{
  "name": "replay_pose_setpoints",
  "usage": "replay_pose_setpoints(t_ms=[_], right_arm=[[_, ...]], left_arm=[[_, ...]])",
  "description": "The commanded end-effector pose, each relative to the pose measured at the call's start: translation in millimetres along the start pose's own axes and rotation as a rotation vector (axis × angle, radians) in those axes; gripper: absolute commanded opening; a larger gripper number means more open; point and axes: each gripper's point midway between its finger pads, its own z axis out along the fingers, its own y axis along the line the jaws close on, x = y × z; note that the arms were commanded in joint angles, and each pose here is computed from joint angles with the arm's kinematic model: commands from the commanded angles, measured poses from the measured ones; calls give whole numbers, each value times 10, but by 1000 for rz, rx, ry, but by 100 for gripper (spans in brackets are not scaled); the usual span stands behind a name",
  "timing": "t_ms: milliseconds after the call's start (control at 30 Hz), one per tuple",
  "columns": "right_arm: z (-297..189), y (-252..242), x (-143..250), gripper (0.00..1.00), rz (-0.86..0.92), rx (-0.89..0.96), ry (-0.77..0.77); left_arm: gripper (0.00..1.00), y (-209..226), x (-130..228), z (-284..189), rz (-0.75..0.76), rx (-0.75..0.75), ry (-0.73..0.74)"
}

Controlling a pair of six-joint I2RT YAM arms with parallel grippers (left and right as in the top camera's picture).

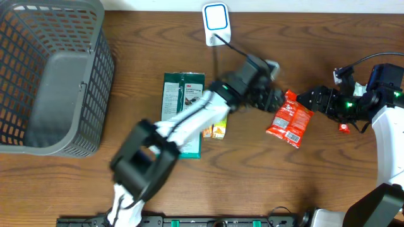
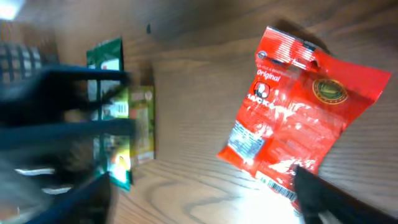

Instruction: Scan the item barcode

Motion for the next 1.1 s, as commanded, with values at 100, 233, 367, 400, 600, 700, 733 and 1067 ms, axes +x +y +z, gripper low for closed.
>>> replay_pose_setpoints(t_ms=[100, 233, 367, 400, 600, 700, 733, 1067], right_arm=[[100, 41, 121, 41, -11, 39, 45], [302, 69, 276, 30, -31, 126, 105], [586, 50, 421, 22, -72, 257, 125], [648, 35, 445, 21, -78, 284, 119], [1060, -5, 492, 17, -147, 367, 21], [1223, -38, 486, 11, -196, 370, -36], [1257, -61, 494, 10, -204, 374, -45], [1007, -661, 525, 2, -133, 681, -82]], left_arm=[[82, 164, -462, -1100, -29, -162, -137], [82, 427, -414, -1647, -76, -334, -153], [82, 708, -227, -2027, -135, -481, -115], [82, 750, -168, -2061, -149, -495, -94], [82, 1033, 77, -2226, -198, -629, -12], [82, 1124, 70, -2288, -212, -662, -20], [82, 1141, 69, -2300, -218, -665, -22], [83, 1151, 110, -2310, -223, -670, -6]])
